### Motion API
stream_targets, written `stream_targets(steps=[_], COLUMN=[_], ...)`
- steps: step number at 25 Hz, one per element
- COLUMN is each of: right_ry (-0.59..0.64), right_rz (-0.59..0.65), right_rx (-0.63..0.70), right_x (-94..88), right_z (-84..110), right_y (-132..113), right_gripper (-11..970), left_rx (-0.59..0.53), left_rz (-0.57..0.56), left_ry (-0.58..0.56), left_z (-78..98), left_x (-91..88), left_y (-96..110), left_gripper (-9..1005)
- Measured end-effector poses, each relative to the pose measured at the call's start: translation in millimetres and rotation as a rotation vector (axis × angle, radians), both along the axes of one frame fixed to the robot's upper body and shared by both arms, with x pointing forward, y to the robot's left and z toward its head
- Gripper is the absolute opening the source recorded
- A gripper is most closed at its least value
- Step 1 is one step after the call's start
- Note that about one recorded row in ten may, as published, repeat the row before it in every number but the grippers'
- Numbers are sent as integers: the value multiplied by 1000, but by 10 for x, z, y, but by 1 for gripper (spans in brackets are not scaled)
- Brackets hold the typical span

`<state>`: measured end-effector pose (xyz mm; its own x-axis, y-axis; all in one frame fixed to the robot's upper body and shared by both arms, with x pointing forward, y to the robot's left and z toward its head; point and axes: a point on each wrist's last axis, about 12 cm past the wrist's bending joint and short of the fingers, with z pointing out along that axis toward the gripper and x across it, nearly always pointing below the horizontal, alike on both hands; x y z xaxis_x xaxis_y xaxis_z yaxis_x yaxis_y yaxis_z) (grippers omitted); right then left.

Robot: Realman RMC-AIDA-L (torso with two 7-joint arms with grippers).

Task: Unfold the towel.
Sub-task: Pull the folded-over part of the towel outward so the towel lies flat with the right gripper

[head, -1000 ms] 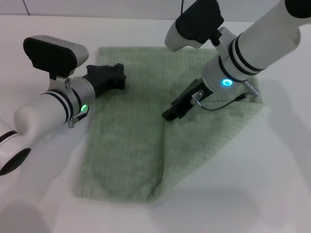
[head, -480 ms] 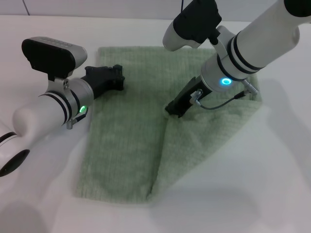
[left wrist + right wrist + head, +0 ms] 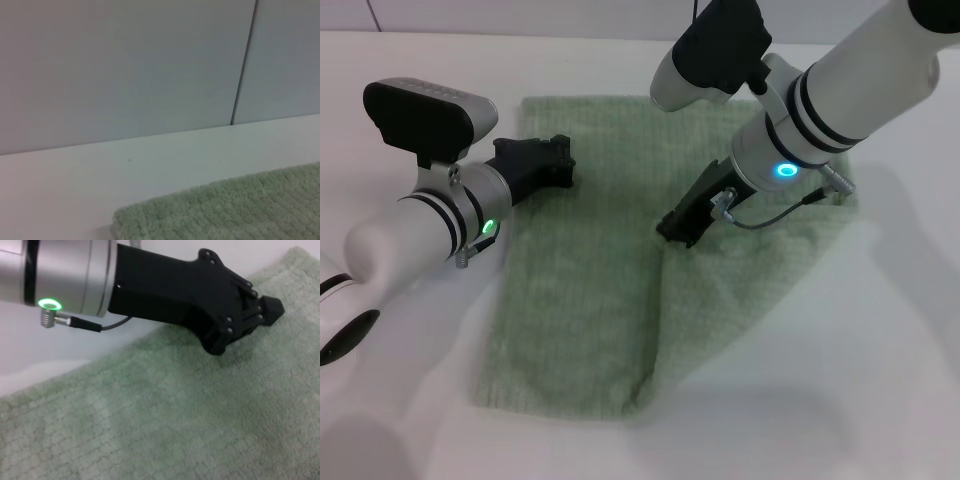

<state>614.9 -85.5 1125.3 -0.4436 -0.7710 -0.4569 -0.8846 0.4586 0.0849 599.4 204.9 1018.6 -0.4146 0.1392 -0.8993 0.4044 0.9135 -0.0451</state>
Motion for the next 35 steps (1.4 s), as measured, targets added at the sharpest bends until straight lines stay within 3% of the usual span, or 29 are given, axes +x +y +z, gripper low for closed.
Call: stream_targets(steps=[7,14,18,28,35], right_ry=[-1,-52,-43,-20,44], right_rz=[48,98,136,122,86], right_rx=[6,-19,-61,-149,-201], right_x=[-95,-287,-501,-846,-945], right_z=[114,429,621,701,642], right_y=[-2,-54,-132,-318,-385], right_gripper=[21,21,21,22,21], left_rx=[0,-6,-12,-16,-16], left_rz=[1,0,0,-1,2], left_ry=[1,-1,-2,-5,-3], left_z=[-5,-3,-2,9,-1], left_x=[-5,-11,-22,-19,-30], left_y=[4,-3,-2,-5,7], left_gripper=[86,89,91,96,99])
